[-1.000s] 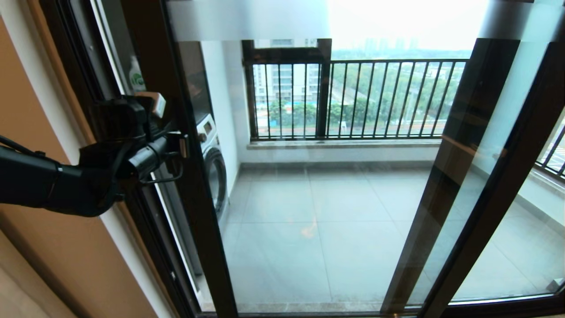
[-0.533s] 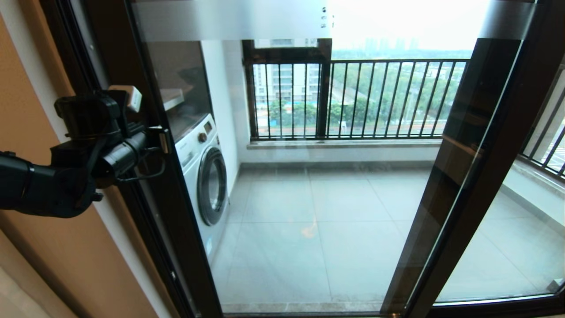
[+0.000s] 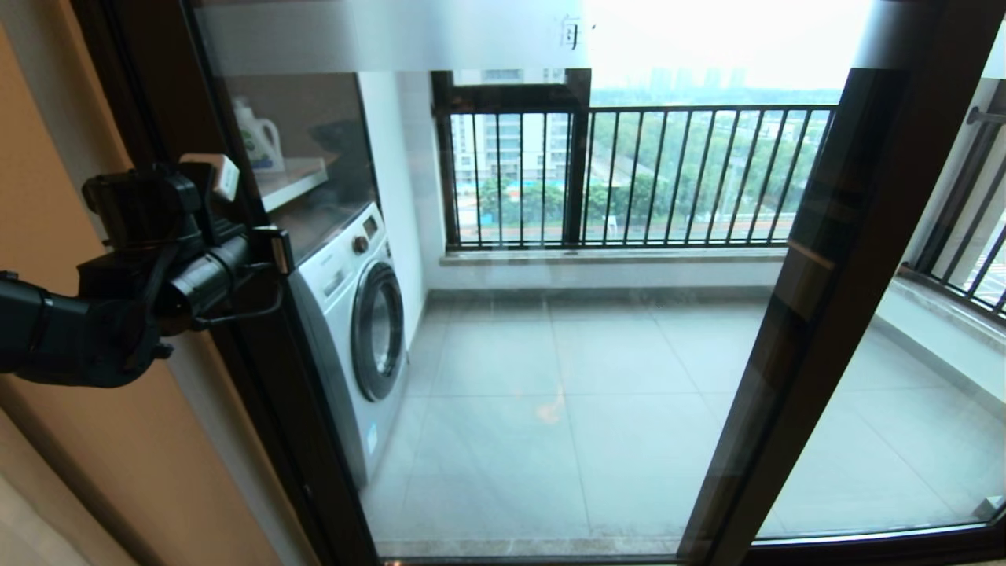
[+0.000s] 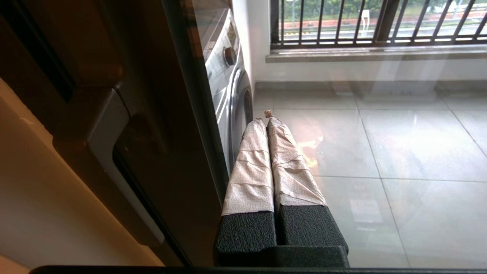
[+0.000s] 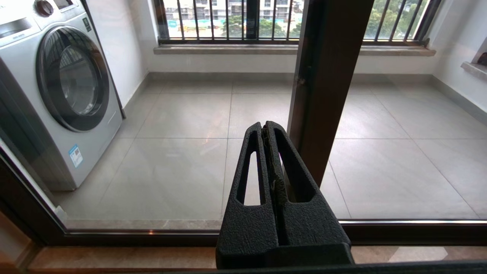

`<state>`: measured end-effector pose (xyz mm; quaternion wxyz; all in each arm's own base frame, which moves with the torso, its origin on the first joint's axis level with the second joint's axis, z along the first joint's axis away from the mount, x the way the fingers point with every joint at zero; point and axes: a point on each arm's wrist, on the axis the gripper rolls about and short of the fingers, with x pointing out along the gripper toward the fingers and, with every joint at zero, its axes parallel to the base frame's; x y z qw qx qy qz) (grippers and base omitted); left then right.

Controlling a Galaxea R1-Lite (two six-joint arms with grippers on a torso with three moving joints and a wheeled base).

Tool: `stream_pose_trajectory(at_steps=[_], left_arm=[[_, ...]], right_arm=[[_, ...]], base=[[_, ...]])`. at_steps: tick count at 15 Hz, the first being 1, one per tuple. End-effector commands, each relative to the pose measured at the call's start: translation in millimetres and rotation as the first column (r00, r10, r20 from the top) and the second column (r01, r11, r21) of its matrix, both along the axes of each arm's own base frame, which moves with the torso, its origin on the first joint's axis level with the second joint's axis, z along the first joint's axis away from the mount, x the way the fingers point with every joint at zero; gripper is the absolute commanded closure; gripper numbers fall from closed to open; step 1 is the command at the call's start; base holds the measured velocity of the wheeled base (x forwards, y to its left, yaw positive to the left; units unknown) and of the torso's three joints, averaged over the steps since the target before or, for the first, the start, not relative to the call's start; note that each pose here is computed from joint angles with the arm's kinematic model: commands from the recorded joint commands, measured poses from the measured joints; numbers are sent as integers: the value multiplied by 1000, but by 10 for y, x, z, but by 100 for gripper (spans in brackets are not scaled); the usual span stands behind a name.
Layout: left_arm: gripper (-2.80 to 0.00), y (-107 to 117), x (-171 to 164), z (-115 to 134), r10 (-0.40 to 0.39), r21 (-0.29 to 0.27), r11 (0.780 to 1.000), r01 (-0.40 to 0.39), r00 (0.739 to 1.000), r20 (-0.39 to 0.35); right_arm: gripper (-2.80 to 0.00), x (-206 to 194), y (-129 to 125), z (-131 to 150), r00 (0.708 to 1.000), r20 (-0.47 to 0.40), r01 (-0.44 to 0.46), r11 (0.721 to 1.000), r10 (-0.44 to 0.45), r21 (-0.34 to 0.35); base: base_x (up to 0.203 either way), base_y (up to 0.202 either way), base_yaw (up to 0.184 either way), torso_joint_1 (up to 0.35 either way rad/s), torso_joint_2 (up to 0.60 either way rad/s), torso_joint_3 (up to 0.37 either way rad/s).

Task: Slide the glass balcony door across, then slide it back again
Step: Close the slid door

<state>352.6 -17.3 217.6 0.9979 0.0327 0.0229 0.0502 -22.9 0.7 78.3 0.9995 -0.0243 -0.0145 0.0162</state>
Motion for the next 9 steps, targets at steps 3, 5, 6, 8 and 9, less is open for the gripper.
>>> stream_pose_trajectory(at_steps=[3,5,6,8,9], left_arm=[[0,83,10,-19,23,0,1000,-23,1000,-3],[0,150,1,-23,20,-2,1000,-20,1000,-5],[0,190,-11,-36,23,-2,1000,-23,1000,-11],[0,276,-15,-60,40,-2,999,-40,999,-19],[0,321,-17,-63,42,-3,999,-42,999,-20]], right_arm=[[0,10,0,-34,1000,-12,-1,1000,1,-1],[0,10,0,-34,1000,-13,-1,1000,1,-1],[0,10,0,-33,1000,-11,-1,1000,1,-1],[0,9,0,-33,1000,-11,-1,1000,1,-1],[0,9,0,-34,1000,-12,-1,1000,1,-1]], base=[[0,0,0,0,0,0],[0,0,0,0,0,0],[0,0,0,0,0,0],[0,0,0,0,0,0],[0,0,0,0,0,0]])
